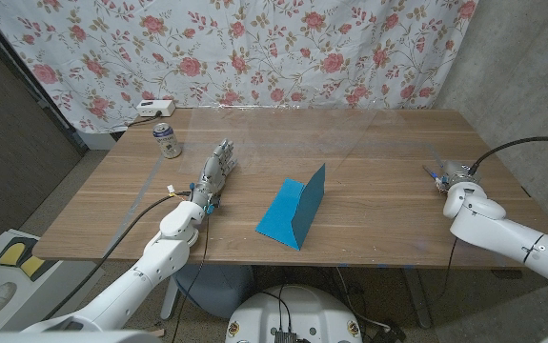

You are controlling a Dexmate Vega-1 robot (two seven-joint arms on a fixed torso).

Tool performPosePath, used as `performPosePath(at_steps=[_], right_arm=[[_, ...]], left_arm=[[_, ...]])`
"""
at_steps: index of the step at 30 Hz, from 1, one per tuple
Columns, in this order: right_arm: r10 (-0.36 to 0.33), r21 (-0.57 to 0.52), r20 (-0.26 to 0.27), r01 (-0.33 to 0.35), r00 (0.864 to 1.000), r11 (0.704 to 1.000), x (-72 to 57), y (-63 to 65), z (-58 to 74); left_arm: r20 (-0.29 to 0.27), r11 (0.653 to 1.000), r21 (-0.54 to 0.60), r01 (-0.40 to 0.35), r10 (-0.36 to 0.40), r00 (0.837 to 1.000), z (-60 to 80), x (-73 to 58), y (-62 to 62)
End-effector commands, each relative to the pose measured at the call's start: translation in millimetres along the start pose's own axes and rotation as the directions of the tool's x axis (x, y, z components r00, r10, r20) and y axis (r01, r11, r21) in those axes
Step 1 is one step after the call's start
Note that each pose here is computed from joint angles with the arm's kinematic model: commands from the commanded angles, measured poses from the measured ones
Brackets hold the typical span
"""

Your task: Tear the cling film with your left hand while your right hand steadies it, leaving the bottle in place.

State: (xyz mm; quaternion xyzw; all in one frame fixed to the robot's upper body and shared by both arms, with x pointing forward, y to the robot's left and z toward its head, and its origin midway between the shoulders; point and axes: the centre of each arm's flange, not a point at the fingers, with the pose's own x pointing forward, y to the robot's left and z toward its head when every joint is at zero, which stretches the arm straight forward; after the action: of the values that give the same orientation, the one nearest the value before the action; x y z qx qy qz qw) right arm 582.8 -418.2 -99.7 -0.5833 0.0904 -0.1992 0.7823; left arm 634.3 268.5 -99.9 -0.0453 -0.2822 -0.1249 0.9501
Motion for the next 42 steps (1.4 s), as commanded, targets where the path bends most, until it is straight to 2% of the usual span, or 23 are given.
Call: performPosePath(at_steps=[1,6,15,26,30,35,42], right_arm=[[-0.037,0.111,0.010,0.036,0.999,0.993,-7.5,-3.7,-4.3],[-0.074,0.153,0.016,0.071,0.997,0.986,-12.7,-14.1,-3.9],[-0.146,0.220,0.020,0.138,0.989,0.966,-26.7,-40.5,0.4],[-0.242,0.286,0.056,0.217,0.969,0.933,-45.1,-67.2,13.6],[-0.267,0.319,0.067,0.233,0.961,0.919,-50.2,-73.2,16.1],[-0.286,0.322,0.067,0.251,0.956,0.913,-52.8,-74.6,18.9],[-0.312,0.398,0.057,0.265,0.948,0.878,-59.9,-80.0,19.0]], left_arm=[[0.002,1.000,-0.002,-0.004,0.004,1.000,-0.2,-3.8,0.6],[0.006,1.000,-0.005,-0.002,0.002,1.000,-0.1,-3.7,-0.7],[0.010,1.000,-0.011,-0.001,0.001,1.000,-1.1,-3.3,-2.2],[0.011,1.000,-0.011,0.009,-0.009,1.000,-2.1,-0.3,-5.1],[0.014,1.000,-0.012,0.012,-0.011,1.000,-1.6,1.1,-5.7],[0.018,1.000,-0.011,0.015,-0.015,1.000,-0.6,2.4,-6.2],[0.021,1.000,-0.008,0.023,-0.023,1.000,1.7,3.6,-7.7]])
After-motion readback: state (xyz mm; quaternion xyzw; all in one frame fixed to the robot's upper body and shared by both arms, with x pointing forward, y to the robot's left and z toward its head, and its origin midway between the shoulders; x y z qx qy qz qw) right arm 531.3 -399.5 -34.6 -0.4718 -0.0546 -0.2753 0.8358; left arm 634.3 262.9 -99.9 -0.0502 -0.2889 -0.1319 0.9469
